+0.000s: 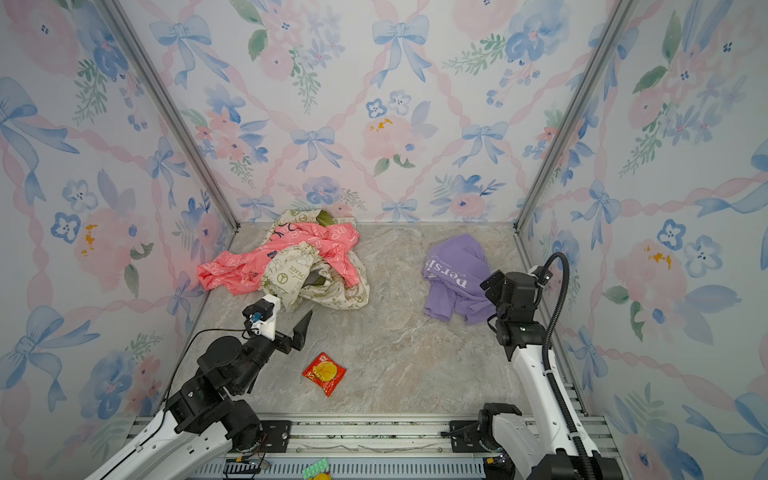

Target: Pick out a specific cloth from the pile

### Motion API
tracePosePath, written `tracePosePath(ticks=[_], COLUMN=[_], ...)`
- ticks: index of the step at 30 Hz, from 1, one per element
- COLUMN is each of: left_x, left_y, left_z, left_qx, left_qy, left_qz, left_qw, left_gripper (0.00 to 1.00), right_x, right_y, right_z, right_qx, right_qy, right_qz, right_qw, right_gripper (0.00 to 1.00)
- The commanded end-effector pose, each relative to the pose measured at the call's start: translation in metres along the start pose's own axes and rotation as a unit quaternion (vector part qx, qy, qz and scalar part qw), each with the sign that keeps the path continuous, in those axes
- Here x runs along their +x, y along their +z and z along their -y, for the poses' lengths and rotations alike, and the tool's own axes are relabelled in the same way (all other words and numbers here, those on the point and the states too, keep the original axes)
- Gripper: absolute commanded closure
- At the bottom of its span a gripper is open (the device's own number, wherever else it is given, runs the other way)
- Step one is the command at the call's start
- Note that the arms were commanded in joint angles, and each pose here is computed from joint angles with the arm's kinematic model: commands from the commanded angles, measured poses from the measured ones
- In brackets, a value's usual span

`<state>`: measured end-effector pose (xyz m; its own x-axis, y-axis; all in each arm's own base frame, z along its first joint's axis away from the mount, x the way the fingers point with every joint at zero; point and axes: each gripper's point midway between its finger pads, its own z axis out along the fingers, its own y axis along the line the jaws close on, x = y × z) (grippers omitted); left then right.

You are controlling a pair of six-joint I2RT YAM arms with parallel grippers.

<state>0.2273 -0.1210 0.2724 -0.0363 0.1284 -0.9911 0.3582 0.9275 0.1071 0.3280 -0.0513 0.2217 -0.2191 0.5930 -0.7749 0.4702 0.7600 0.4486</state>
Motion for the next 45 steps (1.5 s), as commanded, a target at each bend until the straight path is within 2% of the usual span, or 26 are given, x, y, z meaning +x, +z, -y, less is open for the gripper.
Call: tracePosePath(ticks=[1,6,12,15,17,21,26,29,32,36,45], left_x=[0.006,0.009,0.007,0.0,-0.011,-0.034,-0.034,-0.018,0.006,0.031,0.082], left_y=[-0.001,-0.001,-0.002,-0.001,0.0,0.007,0.017,0.024,0.04,0.053,0.05], left_z=[-0.003,-0.008,-0.013,-0.018,-0.022,-0.024,-0.035,-0.044,-0.051,-0.065,-0.119], left_qx=[-0.008,-0.021,-0.036,-0.049,-0.059,-0.068,-0.111,-0.148,-0.18,-0.202,-0.272], left_qy=[0.009,0.011,-0.003,-0.026,-0.063,-0.11,-0.159,-0.164,-0.135,-0.117,-0.105], left_qz=[-0.003,-0.006,-0.002,0.008,0.021,0.045,0.096,0.103,0.076,0.068,0.061], left_qw=[1.0,1.0,0.999,0.998,0.996,0.991,0.976,0.97,0.971,0.97,0.955], left_gripper=[0.02,0.02,0.02,0.02,0.02,0.02,0.02,0.02,0.02,0.02,0.02], right_x=[-0.004,0.004,0.014,0.014,0.012,0.005,0.009,0.016,0.022,0.033,0.065], right_y=[-0.008,-0.023,-0.038,-0.042,-0.044,-0.043,-0.031,-0.02,-0.007,0.013,0.06], right_z=[-0.035,-0.066,-0.074,-0.065,-0.058,-0.036,-0.017,-0.007,0.004,0.009,0.013], right_qx=[-0.069,-0.129,-0.163,-0.157,-0.147,-0.106,-0.079,-0.061,-0.035,-0.024,-0.009], right_qy=[-0.058,-0.143,-0.203,-0.213,-0.216,-0.208,-0.198,-0.213,-0.226,-0.238,-0.281], right_qz=[0.004,0.022,0.043,0.064,0.086,0.132,0.173,0.178,0.169,0.161,0.119], right_qw=[0.996,0.981,0.965,0.962,0.961,0.963,0.962,0.959,0.959,0.957,0.952], right_gripper=[0.02,0.02,0.03,0.03,0.03,0.03,0.03,0.03,0.03,0.03,0.03])
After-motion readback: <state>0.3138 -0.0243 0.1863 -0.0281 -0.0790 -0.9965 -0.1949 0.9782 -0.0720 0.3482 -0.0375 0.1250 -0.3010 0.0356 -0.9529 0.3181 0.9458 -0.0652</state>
